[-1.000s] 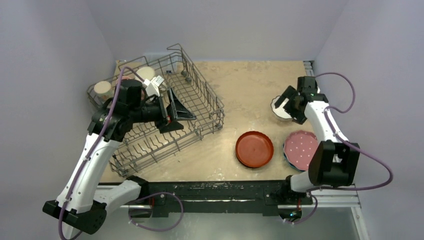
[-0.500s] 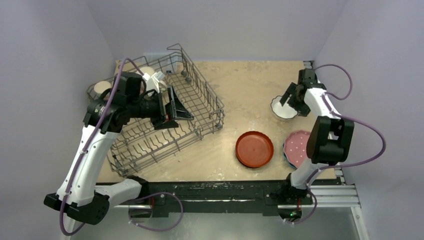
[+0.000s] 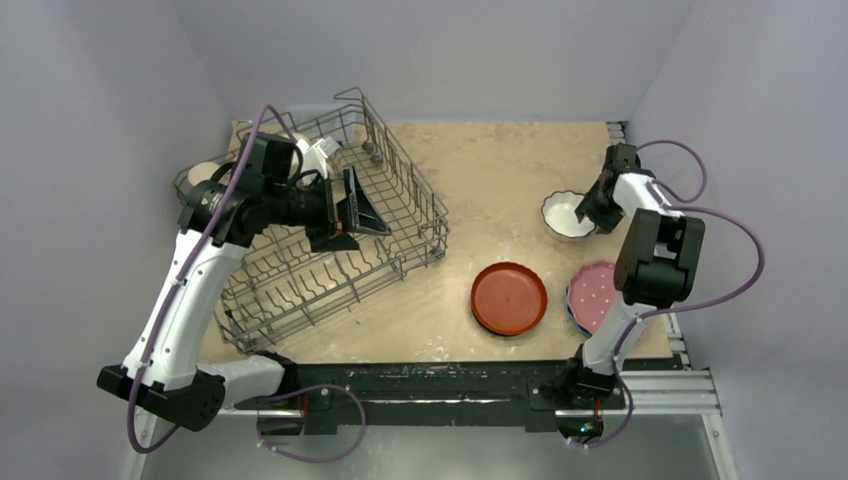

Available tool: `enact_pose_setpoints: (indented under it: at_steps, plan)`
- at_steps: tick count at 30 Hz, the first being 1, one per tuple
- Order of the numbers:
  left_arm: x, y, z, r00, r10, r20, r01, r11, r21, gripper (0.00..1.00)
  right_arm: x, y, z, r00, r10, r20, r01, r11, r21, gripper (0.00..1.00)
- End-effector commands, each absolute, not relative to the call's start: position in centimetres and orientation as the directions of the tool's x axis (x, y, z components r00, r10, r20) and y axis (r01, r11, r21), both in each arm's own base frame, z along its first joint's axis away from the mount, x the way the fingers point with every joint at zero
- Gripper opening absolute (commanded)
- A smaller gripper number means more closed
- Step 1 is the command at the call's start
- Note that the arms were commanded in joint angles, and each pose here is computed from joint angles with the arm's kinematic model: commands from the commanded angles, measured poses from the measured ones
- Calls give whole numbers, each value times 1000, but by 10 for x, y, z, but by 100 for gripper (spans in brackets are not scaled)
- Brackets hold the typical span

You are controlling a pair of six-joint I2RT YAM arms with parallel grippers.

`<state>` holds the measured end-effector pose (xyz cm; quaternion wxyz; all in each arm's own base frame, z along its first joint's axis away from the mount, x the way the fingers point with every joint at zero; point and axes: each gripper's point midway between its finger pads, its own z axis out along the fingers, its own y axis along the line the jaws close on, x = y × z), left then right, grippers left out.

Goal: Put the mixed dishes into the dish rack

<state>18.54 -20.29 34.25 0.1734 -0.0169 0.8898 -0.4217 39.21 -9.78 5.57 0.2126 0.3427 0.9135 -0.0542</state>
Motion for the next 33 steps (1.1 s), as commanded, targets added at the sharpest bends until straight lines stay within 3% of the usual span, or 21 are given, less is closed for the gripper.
enact_pose_setpoints:
  at_steps: [1, 12, 17, 20, 27, 33]
  plan:
    - [186, -203, 353, -926, -153, -345, 172, 642, -748, 96, 414, -106, 65, -663, 575, -479, 633, 772, 51, 47]
    - [191, -205, 352, -929, -173, -328, 146, 643, -752, 95, 423, -102, 45, -696, 548, -464, 594, 803, 58, 34]
    - [192, -206, 356, -928, -186, -323, 138, 633, -762, 95, 429, -94, 45, -705, 533, -467, 566, 820, 82, 10]
    - [194, -208, 360, -926, -195, -323, 139, 620, -772, 95, 435, -87, 66, -697, 504, -509, 540, 837, 90, 0]
    - [202, -218, 371, -924, -221, -312, 137, 569, -811, 94, 444, -62, 153, -628, 484, -610, 458, 863, 213, 0]
    - [212, -229, 384, -915, -249, -319, 149, 525, -838, 92, 447, -16, 251, -553, 436, -710, 293, 900, 324, 0]
